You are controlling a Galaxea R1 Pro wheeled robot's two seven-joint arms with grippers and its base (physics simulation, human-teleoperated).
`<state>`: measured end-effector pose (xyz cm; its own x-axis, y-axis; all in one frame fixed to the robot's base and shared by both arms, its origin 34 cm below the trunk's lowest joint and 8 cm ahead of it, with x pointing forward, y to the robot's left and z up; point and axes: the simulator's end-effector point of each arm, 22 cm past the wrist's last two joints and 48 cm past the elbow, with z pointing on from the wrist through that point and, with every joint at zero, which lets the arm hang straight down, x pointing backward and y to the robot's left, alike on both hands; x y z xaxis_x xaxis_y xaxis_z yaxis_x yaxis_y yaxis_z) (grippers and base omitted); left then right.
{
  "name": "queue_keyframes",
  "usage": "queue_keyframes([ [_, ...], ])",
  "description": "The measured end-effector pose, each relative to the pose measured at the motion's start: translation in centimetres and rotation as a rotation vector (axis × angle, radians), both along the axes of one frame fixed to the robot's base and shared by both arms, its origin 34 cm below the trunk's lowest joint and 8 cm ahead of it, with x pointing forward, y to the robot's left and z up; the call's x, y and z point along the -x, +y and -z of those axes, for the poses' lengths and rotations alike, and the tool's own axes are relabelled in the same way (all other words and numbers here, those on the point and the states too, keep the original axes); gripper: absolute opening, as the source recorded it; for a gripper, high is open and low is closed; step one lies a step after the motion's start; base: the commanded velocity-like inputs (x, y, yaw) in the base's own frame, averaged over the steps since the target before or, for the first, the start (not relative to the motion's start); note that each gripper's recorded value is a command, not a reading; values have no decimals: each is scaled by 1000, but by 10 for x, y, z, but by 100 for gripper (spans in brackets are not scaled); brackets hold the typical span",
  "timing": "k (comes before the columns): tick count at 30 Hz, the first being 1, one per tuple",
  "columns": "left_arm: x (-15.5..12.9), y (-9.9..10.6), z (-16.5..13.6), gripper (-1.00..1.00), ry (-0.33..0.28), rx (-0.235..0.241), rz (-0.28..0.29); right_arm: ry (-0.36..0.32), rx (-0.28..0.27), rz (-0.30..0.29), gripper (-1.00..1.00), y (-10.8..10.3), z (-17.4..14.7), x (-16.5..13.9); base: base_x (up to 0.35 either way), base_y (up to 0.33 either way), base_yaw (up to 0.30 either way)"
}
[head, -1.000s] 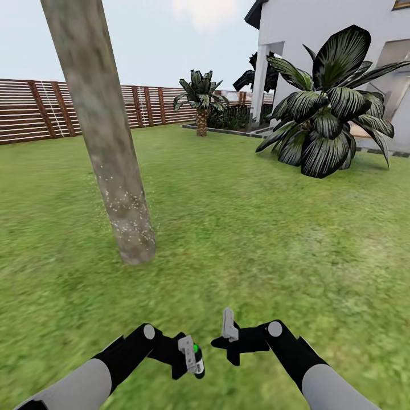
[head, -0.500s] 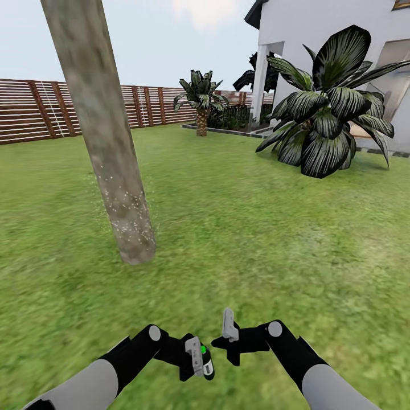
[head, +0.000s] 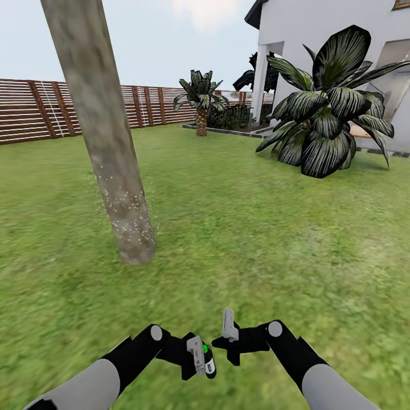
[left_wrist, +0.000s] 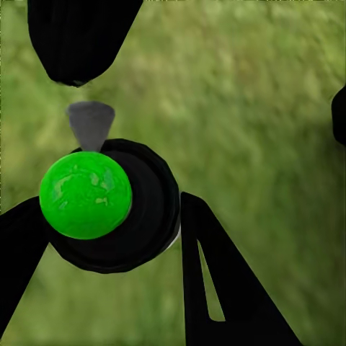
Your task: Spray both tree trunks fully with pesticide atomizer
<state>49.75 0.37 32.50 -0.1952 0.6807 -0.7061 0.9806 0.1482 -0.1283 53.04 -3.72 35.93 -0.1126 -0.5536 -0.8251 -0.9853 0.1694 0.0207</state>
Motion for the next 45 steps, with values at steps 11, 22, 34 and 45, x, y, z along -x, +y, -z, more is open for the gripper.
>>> queue_keyframes([
  [11, 0, -4, -2, -100, -2, 6, 0, 0, 0, 0, -100, 0, 0, 0, 0, 0, 0],
  [22, -4, -9, -3, -100, -15, 9, -12, 0, -1, 0, -100, 0, 0, 0, 0, 0, 0],
  [34, -14, -1, -6, -100, -17, 23, -53, 0, 0, 0, -100, 0, 0, 0, 0, 0, 0],
  [45, -2, 126, 46, -100, 41, -140, -131, 6, 5, -1, -100, -1, 3, 2, 0, 0, 0],
])
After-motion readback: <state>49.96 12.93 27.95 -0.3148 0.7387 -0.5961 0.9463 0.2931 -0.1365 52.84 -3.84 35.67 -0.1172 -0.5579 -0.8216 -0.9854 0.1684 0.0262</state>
